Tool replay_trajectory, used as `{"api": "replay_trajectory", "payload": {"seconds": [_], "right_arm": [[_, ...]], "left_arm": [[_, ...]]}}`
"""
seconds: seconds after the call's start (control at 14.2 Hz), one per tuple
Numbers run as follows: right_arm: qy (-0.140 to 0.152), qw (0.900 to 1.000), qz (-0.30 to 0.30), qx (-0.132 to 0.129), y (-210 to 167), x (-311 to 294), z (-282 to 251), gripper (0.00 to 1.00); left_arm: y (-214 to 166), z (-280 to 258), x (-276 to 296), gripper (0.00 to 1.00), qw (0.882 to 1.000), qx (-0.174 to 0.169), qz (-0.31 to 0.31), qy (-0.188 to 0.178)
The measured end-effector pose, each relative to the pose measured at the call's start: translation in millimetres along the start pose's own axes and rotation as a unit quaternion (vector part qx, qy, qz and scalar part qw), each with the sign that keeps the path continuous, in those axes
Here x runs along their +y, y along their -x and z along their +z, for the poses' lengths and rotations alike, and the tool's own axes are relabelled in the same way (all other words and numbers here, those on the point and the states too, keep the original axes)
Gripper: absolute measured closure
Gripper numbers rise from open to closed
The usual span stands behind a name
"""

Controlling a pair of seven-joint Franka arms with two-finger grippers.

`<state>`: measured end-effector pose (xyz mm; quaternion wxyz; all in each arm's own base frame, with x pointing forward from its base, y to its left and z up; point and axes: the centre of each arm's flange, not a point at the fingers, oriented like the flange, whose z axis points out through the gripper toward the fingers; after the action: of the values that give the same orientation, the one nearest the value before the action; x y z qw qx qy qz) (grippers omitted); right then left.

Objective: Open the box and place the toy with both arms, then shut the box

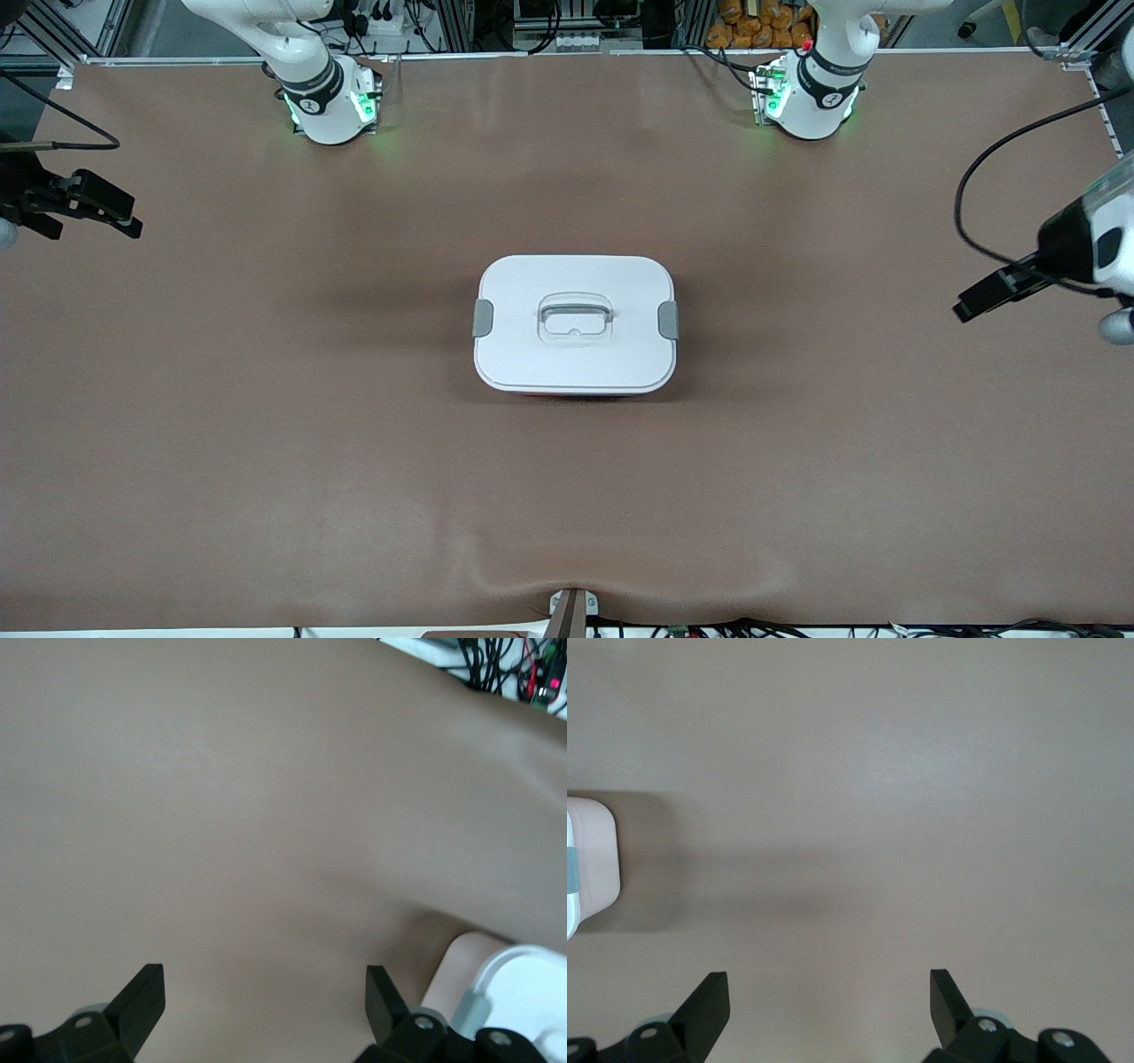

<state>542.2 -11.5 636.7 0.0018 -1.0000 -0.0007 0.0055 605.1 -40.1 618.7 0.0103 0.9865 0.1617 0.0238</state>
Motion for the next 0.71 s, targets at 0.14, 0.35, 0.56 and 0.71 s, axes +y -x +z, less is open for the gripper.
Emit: {"api": "replay_trajectory", "payload": {"seconds": [0.14,0.35,0.56,0.71], "right_arm": [[0.0,1.0,0.0,0.0,0,0,0,0.0],[0.0,1.0,0.0,0.0,0,1,0,0.0],[0.0,1.0,0.001,0.0,0,1,0,0.0],[0.0,1.0,0.001,-0.001,0,1,0,0.0]], "left_arm": [[6,-15,-19,0.0,1.0,-0.007,0.03,-0.004],[27,-45,-43,0.0,0.998,-0.022,0.061,-0.009],[50,-67,-59,0.0,0.996,-0.039,0.085,-0.011],[62,-76,-62,0.0,0.995,-0.046,0.089,-0.012]]}}
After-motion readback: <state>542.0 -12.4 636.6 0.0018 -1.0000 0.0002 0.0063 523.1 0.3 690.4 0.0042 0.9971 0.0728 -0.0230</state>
